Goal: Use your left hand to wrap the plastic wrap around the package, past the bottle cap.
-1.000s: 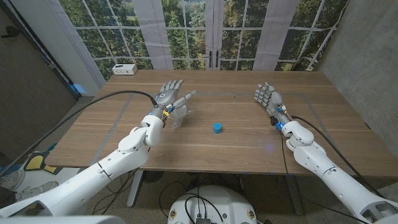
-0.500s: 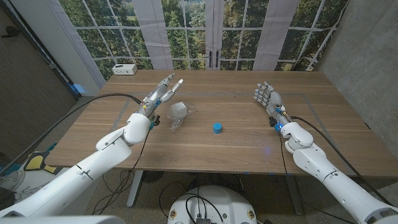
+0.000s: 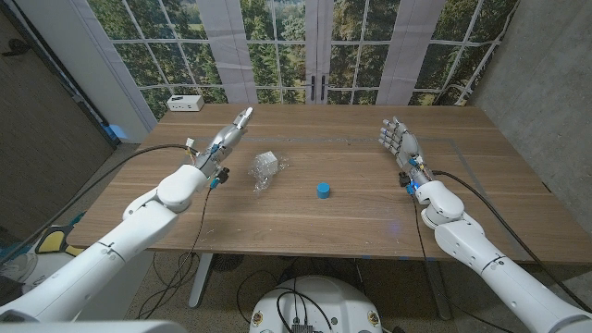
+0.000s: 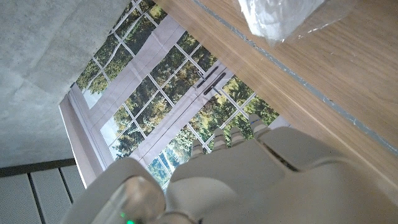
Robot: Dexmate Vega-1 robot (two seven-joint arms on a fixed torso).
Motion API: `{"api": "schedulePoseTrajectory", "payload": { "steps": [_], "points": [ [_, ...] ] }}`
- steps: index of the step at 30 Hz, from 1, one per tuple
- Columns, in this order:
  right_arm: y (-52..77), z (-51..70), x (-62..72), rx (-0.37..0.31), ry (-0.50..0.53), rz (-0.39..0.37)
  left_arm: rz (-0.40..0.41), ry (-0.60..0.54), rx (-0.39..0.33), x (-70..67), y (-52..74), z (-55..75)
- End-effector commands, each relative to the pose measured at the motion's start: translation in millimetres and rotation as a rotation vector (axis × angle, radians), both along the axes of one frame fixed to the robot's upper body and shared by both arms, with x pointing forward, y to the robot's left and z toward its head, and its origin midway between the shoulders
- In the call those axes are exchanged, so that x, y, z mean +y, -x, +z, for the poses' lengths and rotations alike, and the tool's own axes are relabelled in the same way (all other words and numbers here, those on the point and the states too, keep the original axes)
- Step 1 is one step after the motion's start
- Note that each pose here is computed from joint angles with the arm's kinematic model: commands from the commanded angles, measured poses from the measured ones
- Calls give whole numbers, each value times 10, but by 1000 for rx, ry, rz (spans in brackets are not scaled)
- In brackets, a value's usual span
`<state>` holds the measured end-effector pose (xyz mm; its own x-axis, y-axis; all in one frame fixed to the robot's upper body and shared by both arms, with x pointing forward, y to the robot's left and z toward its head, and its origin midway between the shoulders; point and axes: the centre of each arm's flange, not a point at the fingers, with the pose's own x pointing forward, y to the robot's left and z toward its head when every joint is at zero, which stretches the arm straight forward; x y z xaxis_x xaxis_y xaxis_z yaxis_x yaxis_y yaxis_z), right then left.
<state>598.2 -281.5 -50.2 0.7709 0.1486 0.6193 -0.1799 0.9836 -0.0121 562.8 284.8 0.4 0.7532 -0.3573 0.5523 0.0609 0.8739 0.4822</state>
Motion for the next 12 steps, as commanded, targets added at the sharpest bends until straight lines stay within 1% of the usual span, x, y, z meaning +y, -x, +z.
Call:
{"api": "schedulePoseTrajectory", "payload": {
  "steps": [1, 3, 4, 5, 7, 8, 9, 11, 12],
  "points": [
    [116, 83, -142, -23, 46, -139, -212, 181, 85, 229, -163, 37],
    [196, 115, -181, -7, 71, -220, -240, 209, 103, 211, -167, 11],
    [212, 114, -185, -12, 59, -219, -270, 228, 124, 205, -179, -4],
    [217, 107, -180, -26, 42, -200, -295, 232, 140, 205, -190, -12],
    [250, 111, -159, -28, 51, -230, -277, 233, 134, 223, -203, -37],
    [241, 102, -138, -22, 37, -204, -258, 235, 129, 234, -211, -57],
    [230, 93, -123, -31, 39, -169, -251, 258, 133, 236, -223, -83],
    [247, 98, -110, -28, 54, -191, -258, 279, 145, 235, -246, -119],
    [236, 95, -111, -36, 49, -163, -264, 289, 146, 234, -239, -140]
  ]
}}
